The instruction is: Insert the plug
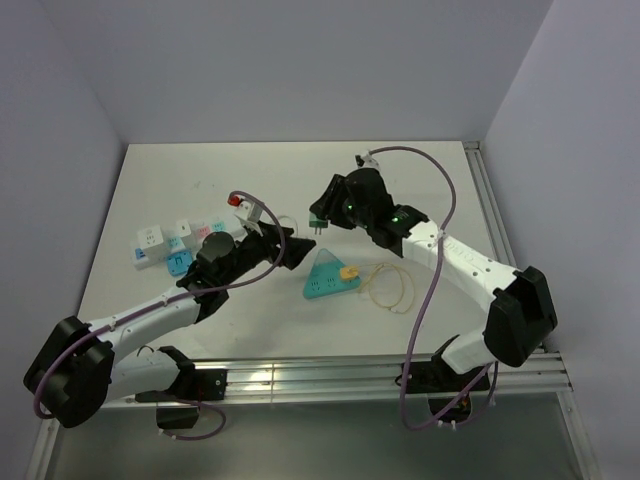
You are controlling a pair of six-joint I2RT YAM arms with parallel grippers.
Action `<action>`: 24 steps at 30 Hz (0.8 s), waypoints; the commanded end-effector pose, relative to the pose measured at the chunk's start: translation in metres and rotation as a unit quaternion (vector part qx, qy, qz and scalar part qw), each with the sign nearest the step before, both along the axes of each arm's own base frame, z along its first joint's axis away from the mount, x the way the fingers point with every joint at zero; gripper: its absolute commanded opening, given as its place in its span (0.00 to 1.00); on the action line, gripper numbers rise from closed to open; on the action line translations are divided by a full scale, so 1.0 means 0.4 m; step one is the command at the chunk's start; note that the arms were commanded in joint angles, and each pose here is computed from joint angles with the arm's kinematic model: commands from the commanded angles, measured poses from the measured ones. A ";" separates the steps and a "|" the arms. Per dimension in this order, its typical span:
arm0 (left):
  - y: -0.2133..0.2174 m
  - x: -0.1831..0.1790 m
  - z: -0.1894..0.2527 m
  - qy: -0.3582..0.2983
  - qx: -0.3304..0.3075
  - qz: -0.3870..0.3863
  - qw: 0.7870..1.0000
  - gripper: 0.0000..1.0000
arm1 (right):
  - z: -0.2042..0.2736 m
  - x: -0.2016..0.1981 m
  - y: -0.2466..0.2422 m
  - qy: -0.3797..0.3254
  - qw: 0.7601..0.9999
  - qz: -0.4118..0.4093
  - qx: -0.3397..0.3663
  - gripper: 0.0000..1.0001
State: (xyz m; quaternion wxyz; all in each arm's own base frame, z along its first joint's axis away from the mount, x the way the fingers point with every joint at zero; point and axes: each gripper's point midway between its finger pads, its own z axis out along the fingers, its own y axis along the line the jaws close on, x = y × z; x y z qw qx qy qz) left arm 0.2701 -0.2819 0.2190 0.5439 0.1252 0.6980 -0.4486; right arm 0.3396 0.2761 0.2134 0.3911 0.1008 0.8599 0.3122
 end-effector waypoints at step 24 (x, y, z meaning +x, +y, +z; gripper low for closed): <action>0.022 0.035 0.034 -0.035 0.007 0.052 0.998 0.49 | 0.106 -0.076 0.165 -0.021 0.996 0.041 0.071 0.33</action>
